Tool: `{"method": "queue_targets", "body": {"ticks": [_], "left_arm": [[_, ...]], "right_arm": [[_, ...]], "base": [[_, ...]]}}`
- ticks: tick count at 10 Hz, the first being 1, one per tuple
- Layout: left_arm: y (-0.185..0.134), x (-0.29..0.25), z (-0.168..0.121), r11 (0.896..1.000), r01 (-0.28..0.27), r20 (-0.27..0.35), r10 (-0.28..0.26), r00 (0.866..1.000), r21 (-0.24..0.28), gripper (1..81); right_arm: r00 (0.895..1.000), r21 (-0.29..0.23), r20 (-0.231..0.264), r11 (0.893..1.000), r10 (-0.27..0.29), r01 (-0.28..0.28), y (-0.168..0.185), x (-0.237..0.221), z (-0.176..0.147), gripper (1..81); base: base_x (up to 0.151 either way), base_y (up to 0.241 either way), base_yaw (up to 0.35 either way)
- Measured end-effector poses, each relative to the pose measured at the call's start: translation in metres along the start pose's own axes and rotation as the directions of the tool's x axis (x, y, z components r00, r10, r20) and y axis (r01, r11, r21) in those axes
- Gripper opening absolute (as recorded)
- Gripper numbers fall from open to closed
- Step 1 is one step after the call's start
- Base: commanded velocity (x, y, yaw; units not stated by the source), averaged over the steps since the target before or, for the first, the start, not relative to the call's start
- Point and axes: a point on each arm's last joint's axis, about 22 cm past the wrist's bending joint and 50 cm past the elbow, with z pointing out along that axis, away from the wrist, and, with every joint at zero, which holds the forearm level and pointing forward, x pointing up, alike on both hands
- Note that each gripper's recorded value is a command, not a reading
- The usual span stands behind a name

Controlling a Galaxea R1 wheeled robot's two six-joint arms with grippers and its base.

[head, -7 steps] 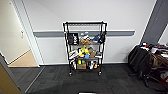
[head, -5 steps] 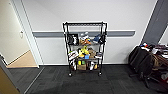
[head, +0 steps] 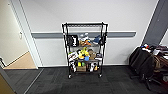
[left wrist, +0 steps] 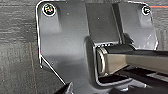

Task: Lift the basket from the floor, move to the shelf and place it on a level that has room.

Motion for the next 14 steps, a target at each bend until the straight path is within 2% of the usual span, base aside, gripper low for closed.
{"method": "queue_targets", "body": {"ticks": [14], "left_arm": [[-0.0056, -0.0004, -0.0013, 1.000, 0.001, -0.003, -0.001, 1.000, 0.008, 81.1]], "right_arm": [[1.000, -0.010, -0.002, 1.000, 0.000, 0.000, 0.0051, 0.0019, -0.0008, 81.1]], "base": [[0.113, 0.000, 0.000]]}}
